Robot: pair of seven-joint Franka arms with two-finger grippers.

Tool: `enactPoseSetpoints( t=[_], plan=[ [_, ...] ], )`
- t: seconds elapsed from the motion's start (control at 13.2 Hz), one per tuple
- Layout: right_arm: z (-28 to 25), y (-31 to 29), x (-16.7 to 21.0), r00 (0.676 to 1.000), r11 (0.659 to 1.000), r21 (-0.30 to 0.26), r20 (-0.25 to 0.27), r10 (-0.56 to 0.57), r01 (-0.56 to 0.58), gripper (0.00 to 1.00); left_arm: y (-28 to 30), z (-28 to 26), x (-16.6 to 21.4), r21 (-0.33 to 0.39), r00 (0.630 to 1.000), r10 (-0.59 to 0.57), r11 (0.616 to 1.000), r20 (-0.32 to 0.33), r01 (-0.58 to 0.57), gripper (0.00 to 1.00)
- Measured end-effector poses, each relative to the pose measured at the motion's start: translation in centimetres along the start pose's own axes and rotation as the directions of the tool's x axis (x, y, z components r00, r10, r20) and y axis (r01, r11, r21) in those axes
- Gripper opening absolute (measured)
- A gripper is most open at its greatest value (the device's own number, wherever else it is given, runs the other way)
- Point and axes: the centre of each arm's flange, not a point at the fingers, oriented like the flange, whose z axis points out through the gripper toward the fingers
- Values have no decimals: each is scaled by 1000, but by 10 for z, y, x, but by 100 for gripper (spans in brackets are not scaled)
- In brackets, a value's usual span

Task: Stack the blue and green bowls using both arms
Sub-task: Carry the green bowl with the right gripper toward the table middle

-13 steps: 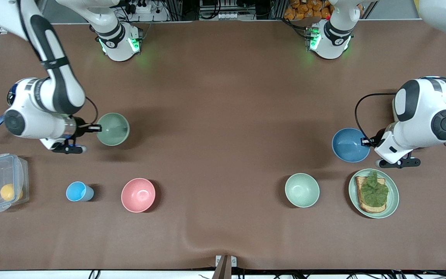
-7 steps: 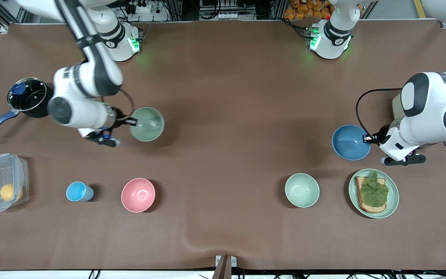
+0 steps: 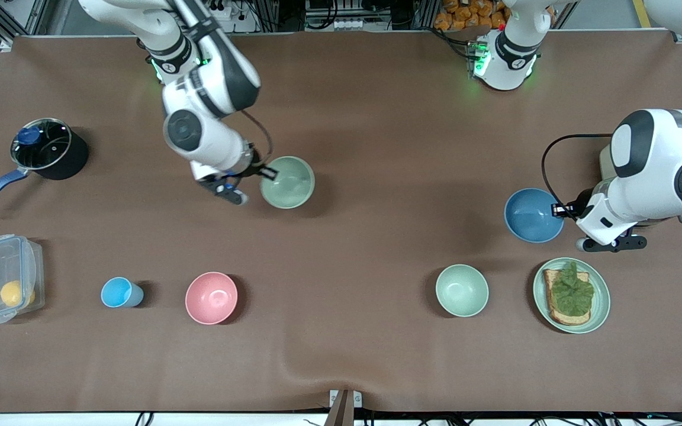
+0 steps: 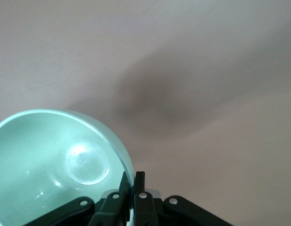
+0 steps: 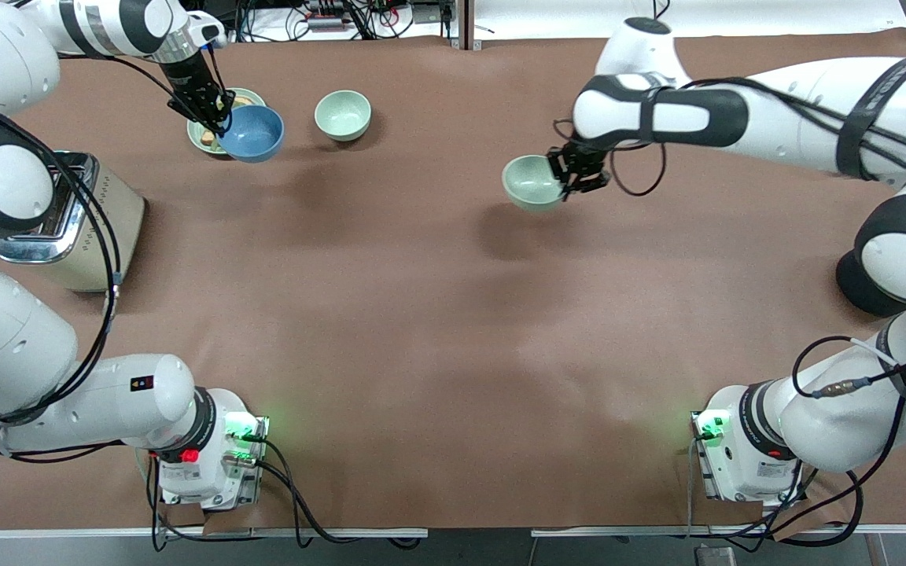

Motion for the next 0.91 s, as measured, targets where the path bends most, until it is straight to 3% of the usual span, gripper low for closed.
enactPoseSetpoints(
  t=[0.61, 0.91],
  plan=[
    [96, -58, -75, 989, 986, 137, -102, 109, -94, 4, 6, -6, 1, 0, 1000, 9, 1000, -11, -9, 4],
    [128, -63, -93, 987, 985, 148, -118, 108, -90, 4, 12, -10, 2, 1, 1000, 20, 1000, -20, -20, 4]
  ],
)
